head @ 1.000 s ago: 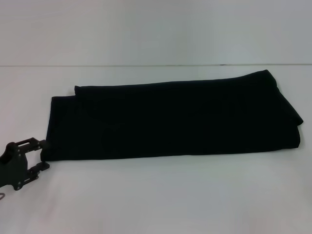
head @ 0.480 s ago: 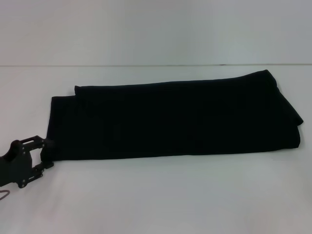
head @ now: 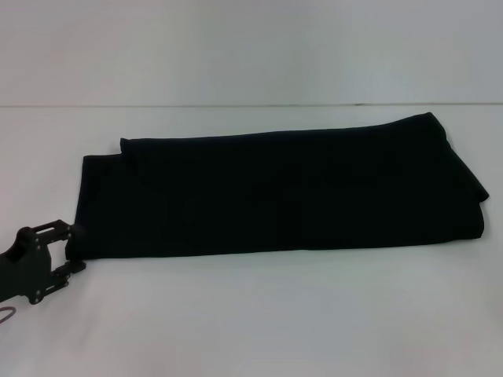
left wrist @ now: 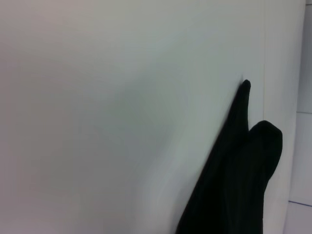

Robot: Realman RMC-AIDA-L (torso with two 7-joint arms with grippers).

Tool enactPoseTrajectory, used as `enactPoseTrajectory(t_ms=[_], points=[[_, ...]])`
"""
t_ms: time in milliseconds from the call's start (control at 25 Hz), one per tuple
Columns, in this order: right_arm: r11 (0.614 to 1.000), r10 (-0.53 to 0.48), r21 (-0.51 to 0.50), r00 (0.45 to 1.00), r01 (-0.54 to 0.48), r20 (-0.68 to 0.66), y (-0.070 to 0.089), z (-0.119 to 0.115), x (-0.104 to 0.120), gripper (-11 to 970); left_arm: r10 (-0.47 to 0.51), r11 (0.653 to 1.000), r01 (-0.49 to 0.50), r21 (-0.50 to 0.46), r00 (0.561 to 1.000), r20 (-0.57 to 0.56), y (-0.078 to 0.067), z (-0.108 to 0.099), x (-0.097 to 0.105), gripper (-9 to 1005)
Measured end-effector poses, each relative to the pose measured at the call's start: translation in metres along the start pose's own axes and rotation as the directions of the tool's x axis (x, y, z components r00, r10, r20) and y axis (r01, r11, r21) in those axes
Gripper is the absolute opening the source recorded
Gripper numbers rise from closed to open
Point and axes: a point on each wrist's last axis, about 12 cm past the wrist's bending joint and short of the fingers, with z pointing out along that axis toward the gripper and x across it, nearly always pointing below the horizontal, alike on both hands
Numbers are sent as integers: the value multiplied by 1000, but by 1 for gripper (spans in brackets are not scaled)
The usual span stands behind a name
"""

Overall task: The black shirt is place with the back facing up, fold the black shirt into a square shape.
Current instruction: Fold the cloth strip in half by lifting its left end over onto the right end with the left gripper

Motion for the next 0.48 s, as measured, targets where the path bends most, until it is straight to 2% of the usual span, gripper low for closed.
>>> enactPoseTrajectory(t_ms=[480], points=[[1000,2,3,1000,-2,1,0,-1,0,687,-30,1000,30,-6,1000,10,-1,7,0,597]])
